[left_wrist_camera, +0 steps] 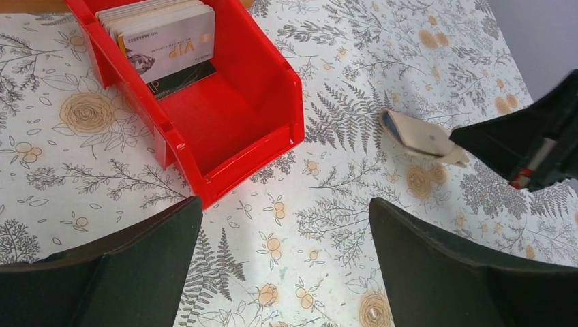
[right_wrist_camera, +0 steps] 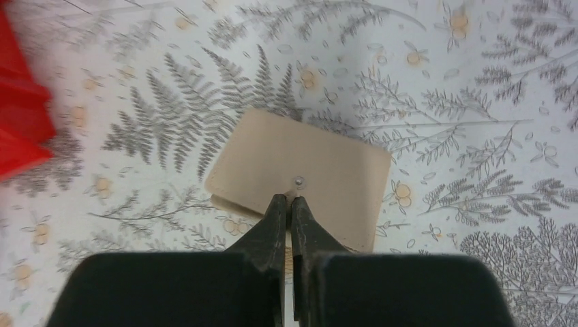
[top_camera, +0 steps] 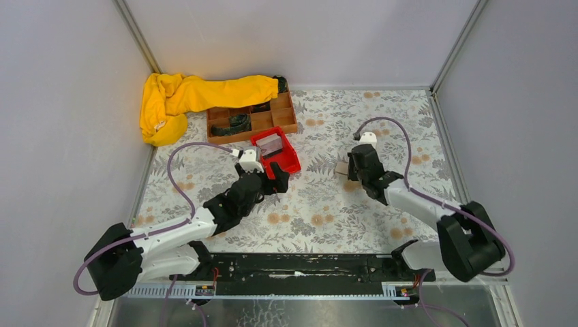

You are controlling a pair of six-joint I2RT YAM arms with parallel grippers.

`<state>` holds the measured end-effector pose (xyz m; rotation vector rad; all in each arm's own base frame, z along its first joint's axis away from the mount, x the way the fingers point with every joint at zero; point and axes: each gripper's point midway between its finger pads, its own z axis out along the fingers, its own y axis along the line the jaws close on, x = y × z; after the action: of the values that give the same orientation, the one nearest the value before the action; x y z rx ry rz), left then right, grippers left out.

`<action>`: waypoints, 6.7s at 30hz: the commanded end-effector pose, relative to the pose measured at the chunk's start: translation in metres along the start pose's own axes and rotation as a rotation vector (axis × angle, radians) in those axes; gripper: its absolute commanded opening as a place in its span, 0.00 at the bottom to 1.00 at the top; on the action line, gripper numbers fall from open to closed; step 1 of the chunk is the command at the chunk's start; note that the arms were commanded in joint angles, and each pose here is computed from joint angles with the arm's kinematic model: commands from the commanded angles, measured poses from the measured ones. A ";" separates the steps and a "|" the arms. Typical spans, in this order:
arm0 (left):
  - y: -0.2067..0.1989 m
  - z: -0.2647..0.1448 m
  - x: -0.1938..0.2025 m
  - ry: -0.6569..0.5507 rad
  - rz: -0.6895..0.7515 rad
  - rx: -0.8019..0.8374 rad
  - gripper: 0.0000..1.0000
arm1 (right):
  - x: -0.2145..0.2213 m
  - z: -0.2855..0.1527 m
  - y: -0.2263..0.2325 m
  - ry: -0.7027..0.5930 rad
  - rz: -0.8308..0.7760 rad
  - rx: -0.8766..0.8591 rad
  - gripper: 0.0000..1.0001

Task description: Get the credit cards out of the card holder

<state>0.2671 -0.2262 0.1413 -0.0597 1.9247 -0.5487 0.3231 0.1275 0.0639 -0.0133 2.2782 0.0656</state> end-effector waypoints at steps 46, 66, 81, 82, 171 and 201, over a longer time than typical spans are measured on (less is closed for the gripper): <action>0.013 -0.022 -0.002 -0.057 -0.033 -0.009 1.00 | 0.001 -0.098 0.180 -0.266 -0.233 -0.443 0.61; -0.069 0.044 -0.031 -0.015 0.000 0.098 0.85 | -0.002 -0.015 0.079 -0.253 -0.030 -0.092 0.00; -0.047 0.055 0.016 0.021 0.054 0.066 0.84 | 0.053 -0.017 0.155 -0.050 -0.145 -0.525 0.00; -0.048 0.057 0.020 0.036 0.058 0.069 0.84 | 0.055 -0.020 0.161 -0.042 -0.146 -0.561 0.00; -0.066 0.035 0.134 0.307 -0.072 0.002 0.69 | 0.025 -0.006 0.088 -0.147 -0.061 -0.180 0.00; 0.006 -0.010 0.148 0.412 0.047 -0.055 0.72 | 0.073 -0.056 0.099 0.032 -0.030 -0.298 0.08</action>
<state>0.2059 -0.2740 0.0266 -0.0103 2.2910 -0.5727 0.2094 0.2126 0.0214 -0.2096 2.3606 0.4019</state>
